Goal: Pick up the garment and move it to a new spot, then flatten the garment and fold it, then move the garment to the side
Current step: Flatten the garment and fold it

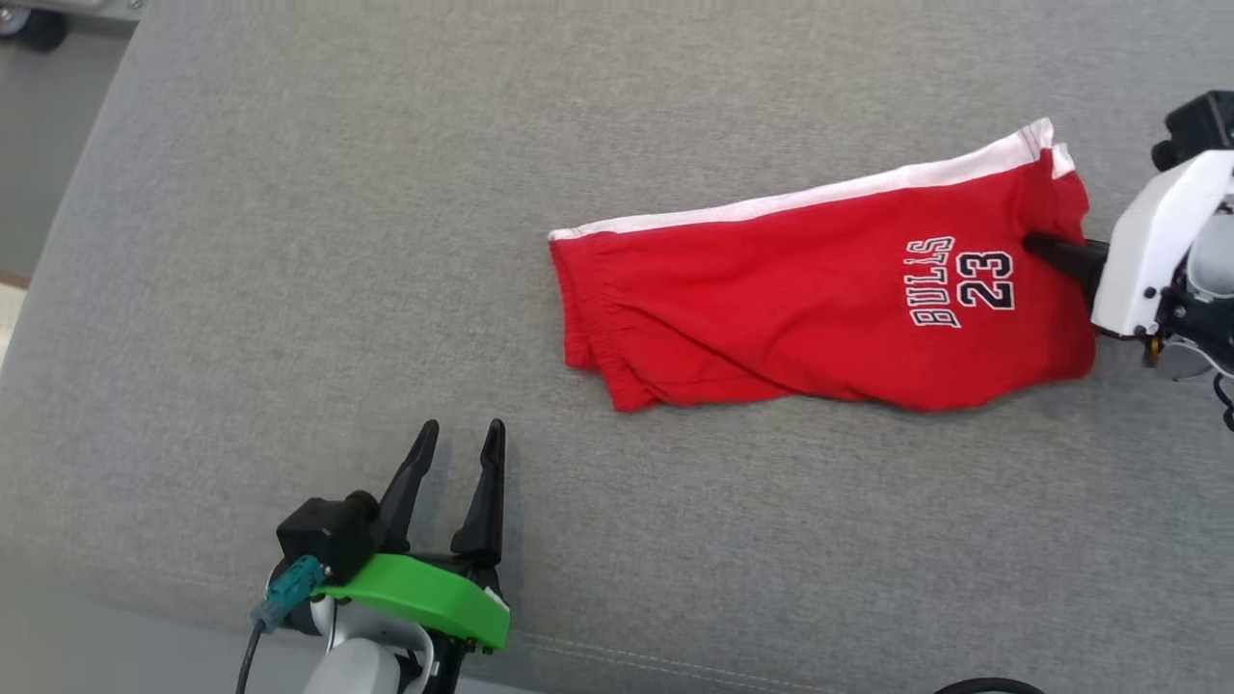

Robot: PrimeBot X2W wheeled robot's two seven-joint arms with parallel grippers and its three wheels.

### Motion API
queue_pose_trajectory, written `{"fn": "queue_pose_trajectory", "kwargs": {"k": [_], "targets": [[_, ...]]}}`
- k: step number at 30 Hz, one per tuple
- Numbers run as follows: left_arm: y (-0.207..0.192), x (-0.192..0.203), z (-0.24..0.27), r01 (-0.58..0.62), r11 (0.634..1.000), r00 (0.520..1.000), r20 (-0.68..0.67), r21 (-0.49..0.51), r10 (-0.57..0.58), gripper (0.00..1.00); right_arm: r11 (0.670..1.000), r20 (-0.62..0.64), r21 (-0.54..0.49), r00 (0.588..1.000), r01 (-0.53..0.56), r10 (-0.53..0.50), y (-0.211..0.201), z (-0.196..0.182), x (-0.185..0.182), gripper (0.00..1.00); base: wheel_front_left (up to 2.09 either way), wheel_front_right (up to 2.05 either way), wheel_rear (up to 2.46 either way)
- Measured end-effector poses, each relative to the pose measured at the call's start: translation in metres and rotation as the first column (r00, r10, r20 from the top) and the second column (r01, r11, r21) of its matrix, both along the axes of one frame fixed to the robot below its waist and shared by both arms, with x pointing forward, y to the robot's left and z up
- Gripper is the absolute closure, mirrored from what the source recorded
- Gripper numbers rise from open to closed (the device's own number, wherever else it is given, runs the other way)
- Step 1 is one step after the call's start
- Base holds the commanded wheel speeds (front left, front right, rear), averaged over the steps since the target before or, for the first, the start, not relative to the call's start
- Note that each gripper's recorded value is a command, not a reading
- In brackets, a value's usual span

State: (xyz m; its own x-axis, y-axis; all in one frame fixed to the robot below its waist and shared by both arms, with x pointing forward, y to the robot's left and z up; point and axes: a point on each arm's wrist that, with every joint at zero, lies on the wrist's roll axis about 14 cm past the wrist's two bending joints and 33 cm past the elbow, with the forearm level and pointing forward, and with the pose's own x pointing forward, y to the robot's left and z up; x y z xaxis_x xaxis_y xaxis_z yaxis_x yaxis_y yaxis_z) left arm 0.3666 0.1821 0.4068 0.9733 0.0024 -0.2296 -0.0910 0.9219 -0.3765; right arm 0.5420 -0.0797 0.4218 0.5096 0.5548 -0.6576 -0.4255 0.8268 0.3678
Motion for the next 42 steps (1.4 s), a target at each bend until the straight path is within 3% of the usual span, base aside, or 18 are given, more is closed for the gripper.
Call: {"fn": "queue_pose_trajectory", "kwargs": {"k": [7, 9, 14, 15, 18, 21, 24, 26, 30, 35, 42], "targets": [[-0.033, 0.006, 0.004, 0.109, 0.994, 0.994, 0.021, 0.002, -0.109, 0.0, 0.976, 0.001, 0.076, 0.979, 0.203, -0.204, -0.061, 0.016, -0.017, 1.0, 0.0, 0.0, 0.0], [-0.045, 0.008, 0.007, 0.146, 0.989, 0.989, 0.034, -0.001, -0.146, 0.0, 0.955, 0.0, 0.094, 0.96, 0.28, -0.281, -0.08, 0.01, -0.027, 1.0, 0.0, 0.0, 0.0], [-0.067, 0.007, 0.011, 0.218, 0.976, 0.975, 0.048, -0.005, -0.217, 0.0, 0.864, -0.055, 0.097, 0.869, 0.494, -0.491, -0.131, -0.026, -0.063, 1.0, 0.0, 0.0, 0.0], [-0.07, 0.004, 0.011, 0.236, 0.972, 0.971, 0.049, -0.002, -0.236, 0.0, 0.825, -0.051, 0.096, 0.83, 0.557, -0.555, -0.148, -0.032, -0.071, 1.0, 0.0, 0.0, 0.0], [-0.067, 0.0, 0.009, 0.243, 0.97, 0.969, 0.041, 0.006, -0.243, 0.0, 0.774, -0.006, 0.101, 0.778, 0.625, -0.628, -0.172, -0.03, -0.073, 1.0, 0.0, 0.0, 0.0], [-0.067, 0.0, 0.011, 0.241, 0.971, 0.969, 0.048, 0.004, -0.241, 0.0, 0.746, 0.048, 0.132, 0.747, 0.653, -0.663, -0.185, -0.015, -0.064, 1.0, 0.0, 0.0, 0.0], [-0.068, -0.002, 0.011, 0.244, 0.97, 0.969, 0.044, 0.002, -0.243, 0.0, 0.748, 0.117, 0.191, 0.742, 0.635, -0.66, -0.186, 0.02, -0.042, 1.0, 0.0, 0.0, 0.0], [-0.072, -0.005, 0.008, 0.254, 0.967, 0.967, 0.035, -0.002, -0.254, 0.0, 0.767, 0.138, 0.225, 0.76, 0.601, -0.636, -0.177, 0.04, -0.03, 1.0, 0.0, 0.0, 0.0], [-0.075, -0.007, 0.008, 0.251, 0.968, 0.968, 0.033, -0.019, -0.25, 0.0, 0.841, 0.154, 0.243, 0.836, 0.484, -0.526, -0.132, 0.062, -0.016, 1.0, 0.0, 0.0, 0.0], [-0.076, -0.004, 0.013, 0.245, 0.969, 0.968, 0.052, -0.028, -0.244, 0.0, 0.935, 0.135, 0.236, 0.945, 0.263, -0.299, -0.033, 0.059, -0.027, 1.0, 0.0, 0.0, 0.0], [-0.071, -0.001, 0.02, 0.229, 0.973, 0.971, 0.072, -0.017, -0.227, 0.0, 0.963, 0.146, 0.248, 0.979, 0.103, -0.142, 0.059, 0.051, -0.048, 1.0, 0.0, 0.0, 0.0]]}}
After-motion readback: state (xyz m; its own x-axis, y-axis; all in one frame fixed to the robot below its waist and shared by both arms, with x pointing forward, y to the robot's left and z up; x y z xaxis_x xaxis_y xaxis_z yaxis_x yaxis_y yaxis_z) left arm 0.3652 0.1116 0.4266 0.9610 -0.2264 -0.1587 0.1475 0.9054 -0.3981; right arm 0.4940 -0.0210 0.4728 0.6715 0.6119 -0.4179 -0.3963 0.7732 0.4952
